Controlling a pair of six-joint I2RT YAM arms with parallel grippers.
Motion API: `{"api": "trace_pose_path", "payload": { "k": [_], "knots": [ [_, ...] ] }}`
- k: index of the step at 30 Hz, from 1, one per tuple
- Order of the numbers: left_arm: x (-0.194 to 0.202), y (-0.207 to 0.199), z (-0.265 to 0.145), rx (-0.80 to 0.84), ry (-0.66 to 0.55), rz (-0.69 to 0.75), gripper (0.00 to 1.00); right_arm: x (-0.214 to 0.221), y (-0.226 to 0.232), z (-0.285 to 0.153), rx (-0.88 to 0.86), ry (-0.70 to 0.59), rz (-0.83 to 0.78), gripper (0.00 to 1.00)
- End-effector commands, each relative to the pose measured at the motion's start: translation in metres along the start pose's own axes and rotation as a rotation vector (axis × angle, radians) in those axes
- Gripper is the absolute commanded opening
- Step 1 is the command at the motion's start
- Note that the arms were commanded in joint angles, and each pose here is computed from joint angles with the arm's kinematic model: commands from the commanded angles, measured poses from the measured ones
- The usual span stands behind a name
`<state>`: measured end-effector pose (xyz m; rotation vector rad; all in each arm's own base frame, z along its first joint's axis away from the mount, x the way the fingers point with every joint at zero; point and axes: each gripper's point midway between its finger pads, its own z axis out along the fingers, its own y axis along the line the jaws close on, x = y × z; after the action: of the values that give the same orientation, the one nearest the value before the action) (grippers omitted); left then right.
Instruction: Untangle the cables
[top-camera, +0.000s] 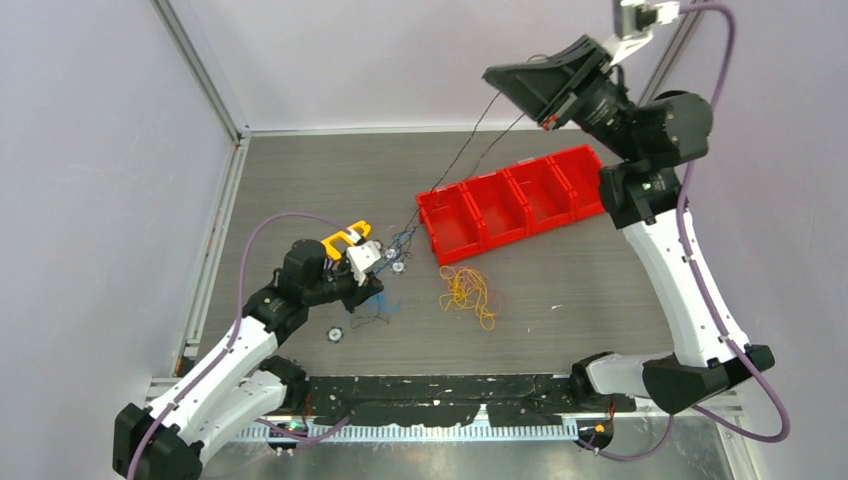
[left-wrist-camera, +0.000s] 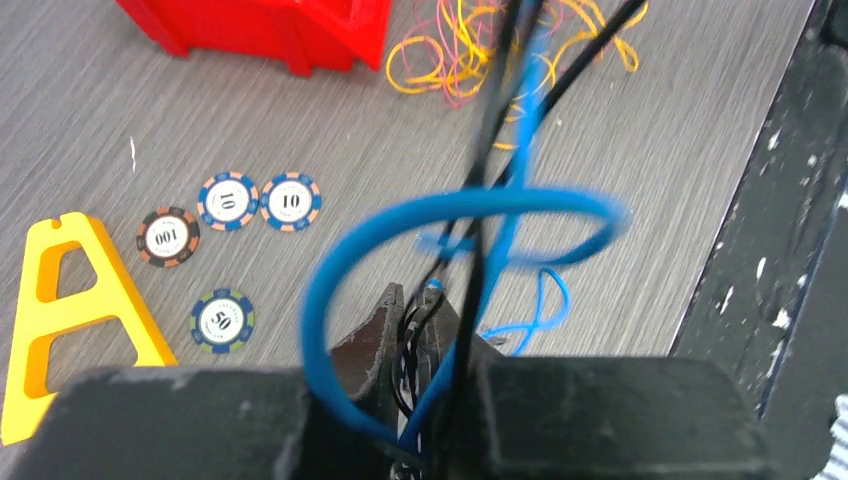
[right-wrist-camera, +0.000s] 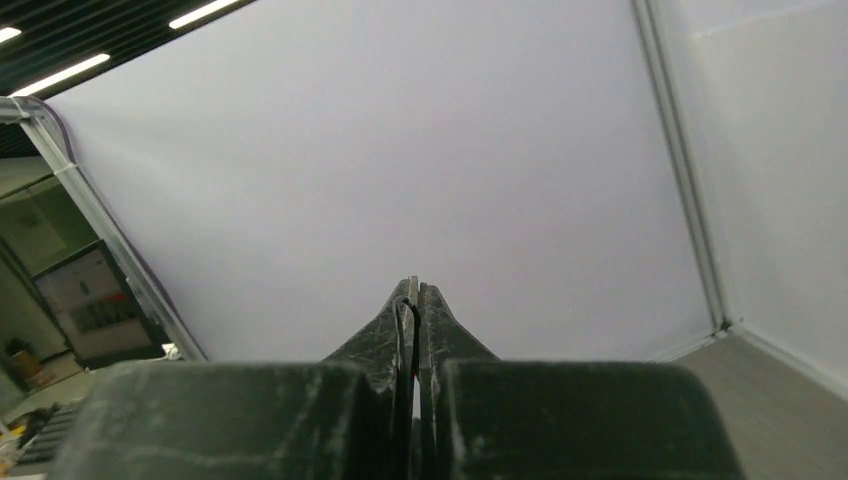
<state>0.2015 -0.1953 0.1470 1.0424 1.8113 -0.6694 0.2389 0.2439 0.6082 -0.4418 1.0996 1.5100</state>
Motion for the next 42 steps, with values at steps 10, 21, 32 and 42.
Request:
{"api": "trace_pose_path", "payload": {
  "k": [10, 21, 32, 42],
  "knots": [
    [0.080, 0.025, -0.023, -0.013, 0.276, 0.199, 0.18, -0.073, 0.023, -0.022, 0.024, -0.102, -0.182, 0.05],
    [0.126, 0.051, -0.044, -0.022, 0.458, 0.225, 0.00, -0.116, 0.006, -0.051, 0.124, -0.158, -0.289, 0.05],
    [0.151, 0.080, -0.071, -0.056, 0.559, 0.296, 0.00, -0.137, -0.004, -0.076, 0.196, -0.171, -0.342, 0.05],
    [0.009, 0.039, -0.056, 0.078, 0.108, 0.186, 0.90, -0.022, -0.030, -0.069, 0.112, 0.008, -0.069, 0.05]
  ]
}}
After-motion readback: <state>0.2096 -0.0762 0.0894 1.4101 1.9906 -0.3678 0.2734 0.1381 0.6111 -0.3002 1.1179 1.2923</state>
